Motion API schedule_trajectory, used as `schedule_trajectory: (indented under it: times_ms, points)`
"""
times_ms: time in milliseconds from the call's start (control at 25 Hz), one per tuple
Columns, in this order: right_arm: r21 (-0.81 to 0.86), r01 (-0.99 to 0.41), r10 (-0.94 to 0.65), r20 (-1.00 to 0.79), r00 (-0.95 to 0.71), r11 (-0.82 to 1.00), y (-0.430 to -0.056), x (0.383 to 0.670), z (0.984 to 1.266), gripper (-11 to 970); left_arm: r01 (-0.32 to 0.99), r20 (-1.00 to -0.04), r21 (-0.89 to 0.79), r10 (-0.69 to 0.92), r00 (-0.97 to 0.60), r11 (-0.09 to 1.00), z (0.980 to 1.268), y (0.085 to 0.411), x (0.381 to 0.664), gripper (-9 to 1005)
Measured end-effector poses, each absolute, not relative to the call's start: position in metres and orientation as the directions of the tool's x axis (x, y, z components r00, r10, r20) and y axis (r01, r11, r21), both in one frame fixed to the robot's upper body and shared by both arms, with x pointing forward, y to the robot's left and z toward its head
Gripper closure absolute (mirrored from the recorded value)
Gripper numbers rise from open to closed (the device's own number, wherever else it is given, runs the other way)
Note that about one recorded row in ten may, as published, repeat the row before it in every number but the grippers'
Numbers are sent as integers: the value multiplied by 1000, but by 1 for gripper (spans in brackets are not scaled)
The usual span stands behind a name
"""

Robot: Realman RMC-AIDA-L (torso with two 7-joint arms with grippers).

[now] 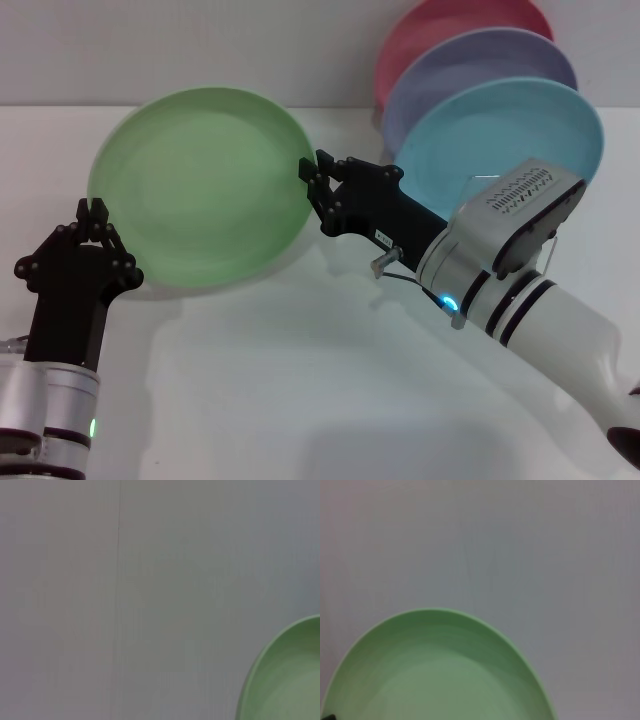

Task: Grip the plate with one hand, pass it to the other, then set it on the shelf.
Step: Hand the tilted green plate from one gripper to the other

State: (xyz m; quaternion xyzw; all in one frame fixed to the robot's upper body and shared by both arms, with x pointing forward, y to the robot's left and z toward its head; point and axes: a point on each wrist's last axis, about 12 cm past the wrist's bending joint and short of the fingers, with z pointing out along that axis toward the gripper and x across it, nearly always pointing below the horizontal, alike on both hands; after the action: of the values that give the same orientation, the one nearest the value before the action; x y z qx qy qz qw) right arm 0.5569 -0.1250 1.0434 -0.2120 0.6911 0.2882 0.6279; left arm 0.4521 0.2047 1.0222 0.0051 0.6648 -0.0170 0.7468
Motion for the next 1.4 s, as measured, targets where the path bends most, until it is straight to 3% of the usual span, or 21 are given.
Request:
schedule_trajectory:
  times_ms: [1400]
  points:
    - [149, -647, 82, -988, -132, 748, -124, 556, 1043, 847, 46, -993, -7, -13, 118, 999, 1022, 204, 452, 931]
